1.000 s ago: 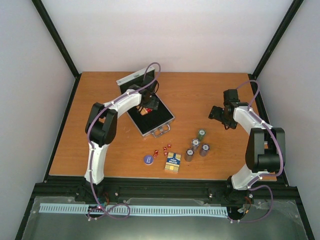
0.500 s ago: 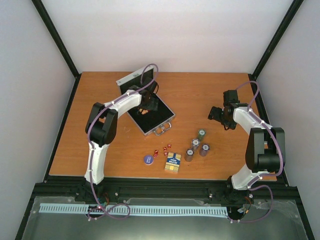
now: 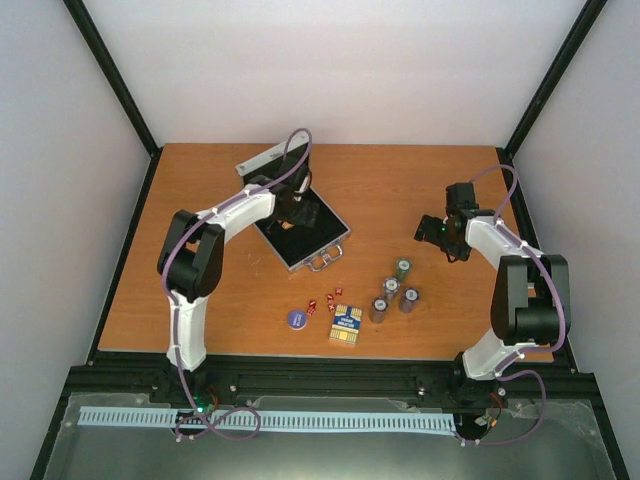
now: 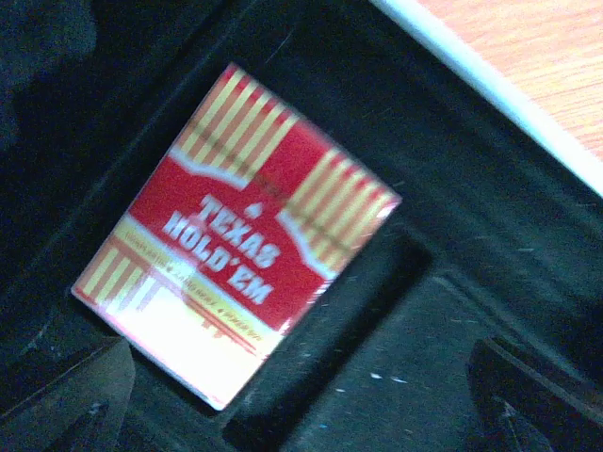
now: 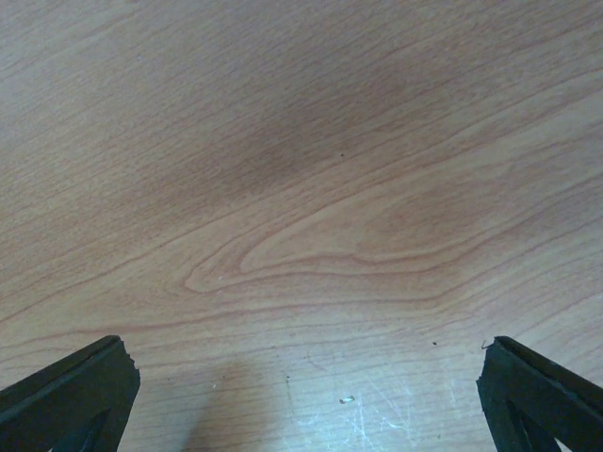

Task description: Pack up texas hold em set

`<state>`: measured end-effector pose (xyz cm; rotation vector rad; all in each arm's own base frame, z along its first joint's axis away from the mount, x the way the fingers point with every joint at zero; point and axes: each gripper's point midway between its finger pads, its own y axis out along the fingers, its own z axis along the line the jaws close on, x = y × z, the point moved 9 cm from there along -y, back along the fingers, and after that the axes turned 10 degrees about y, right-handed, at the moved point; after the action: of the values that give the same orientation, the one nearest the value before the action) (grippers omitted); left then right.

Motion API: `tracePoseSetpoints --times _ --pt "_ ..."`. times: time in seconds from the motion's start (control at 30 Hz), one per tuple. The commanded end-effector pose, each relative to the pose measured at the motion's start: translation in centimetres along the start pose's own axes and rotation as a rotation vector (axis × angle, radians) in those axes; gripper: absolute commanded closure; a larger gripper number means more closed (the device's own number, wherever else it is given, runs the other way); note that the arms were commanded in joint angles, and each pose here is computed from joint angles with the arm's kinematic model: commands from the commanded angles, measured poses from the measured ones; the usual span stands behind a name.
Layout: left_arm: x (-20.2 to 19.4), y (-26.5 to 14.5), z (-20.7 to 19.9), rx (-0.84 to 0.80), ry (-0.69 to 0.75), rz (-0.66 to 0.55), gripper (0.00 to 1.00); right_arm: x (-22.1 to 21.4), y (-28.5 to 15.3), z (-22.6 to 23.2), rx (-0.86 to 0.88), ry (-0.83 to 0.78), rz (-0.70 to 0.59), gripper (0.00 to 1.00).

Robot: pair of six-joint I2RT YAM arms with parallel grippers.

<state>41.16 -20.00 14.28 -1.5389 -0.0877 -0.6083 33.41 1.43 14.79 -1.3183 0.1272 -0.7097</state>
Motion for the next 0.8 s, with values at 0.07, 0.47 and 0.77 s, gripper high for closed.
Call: tracePoseSetpoints --times 0.07,0.47,0.77 --pt "3.0 -4.8 -1.1 -0.166 0.193 -0.187 0.00 0.0 0.7 -0.3 0.001 0.007 0.000 0.00" --pt "4.8 -1.2 -3.3 -0.353 0.290 -0.244 0.00 0.5 0.5 -0.3 -0.020 -0.012 -0.018 0.00" --pt "6.5 1.2 -3.6 -0.327 0.283 -0.287 0.00 0.1 0.5 -0.5 -0.027 -0.024 -0.016 0.00"
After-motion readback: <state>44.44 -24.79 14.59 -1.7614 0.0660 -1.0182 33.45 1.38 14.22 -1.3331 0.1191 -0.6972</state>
